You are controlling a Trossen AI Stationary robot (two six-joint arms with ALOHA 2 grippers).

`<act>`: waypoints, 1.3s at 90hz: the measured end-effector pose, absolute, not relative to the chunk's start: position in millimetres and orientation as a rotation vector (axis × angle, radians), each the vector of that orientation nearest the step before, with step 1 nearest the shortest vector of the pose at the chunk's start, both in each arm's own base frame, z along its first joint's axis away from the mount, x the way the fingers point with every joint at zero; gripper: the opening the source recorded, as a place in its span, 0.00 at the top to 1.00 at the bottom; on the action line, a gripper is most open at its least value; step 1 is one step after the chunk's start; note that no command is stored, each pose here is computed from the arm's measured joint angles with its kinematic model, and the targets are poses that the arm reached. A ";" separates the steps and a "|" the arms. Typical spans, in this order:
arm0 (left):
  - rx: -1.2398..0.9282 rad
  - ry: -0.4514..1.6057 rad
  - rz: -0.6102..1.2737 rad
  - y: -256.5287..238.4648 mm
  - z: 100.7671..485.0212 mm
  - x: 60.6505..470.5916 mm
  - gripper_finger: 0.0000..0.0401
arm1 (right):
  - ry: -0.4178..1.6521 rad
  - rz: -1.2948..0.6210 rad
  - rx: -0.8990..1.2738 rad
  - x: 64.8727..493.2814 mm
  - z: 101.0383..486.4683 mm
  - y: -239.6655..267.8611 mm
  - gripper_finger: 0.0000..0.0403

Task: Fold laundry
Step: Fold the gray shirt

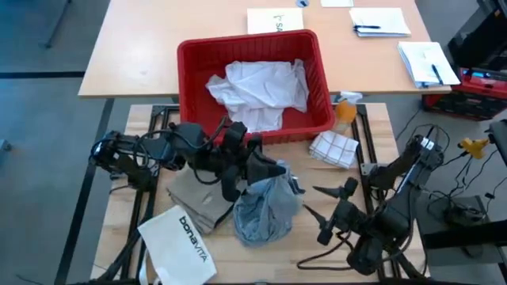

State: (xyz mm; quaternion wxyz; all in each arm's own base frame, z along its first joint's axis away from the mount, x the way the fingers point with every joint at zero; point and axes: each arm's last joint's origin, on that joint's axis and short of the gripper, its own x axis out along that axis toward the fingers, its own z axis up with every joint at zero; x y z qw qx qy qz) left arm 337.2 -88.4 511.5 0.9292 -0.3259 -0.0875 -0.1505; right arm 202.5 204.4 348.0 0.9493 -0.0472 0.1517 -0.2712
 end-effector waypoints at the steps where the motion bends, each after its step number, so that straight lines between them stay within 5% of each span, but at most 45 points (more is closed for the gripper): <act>1: -0.668 -0.179 -0.308 -88.4 511.5 337.2 1.00 | 0.311 -0.554 -0.097 203.1 347.0 203.9 0.32; 25: -0.668 -0.183 -0.310 -88.4 511.9 337.1 1.00 | 0.333 -0.668 -0.069 221.3 332.6 178.7 0.27; 50: -0.668 -0.181 -0.311 -88.4 511.8 337.2 1.00 | 0.465 -0.565 -0.060 244.7 335.1 172.6 0.39; 78: -0.665 -0.164 -0.312 -88.7 510.3 337.5 1.00 | 0.356 -0.602 -0.060 238.6 344.8 164.9 0.48; 117: -0.670 -0.152 -0.319 -89.0 509.5 337.6 1.00 | 0.174 -0.152 0.135 221.1 335.0 138.7 0.41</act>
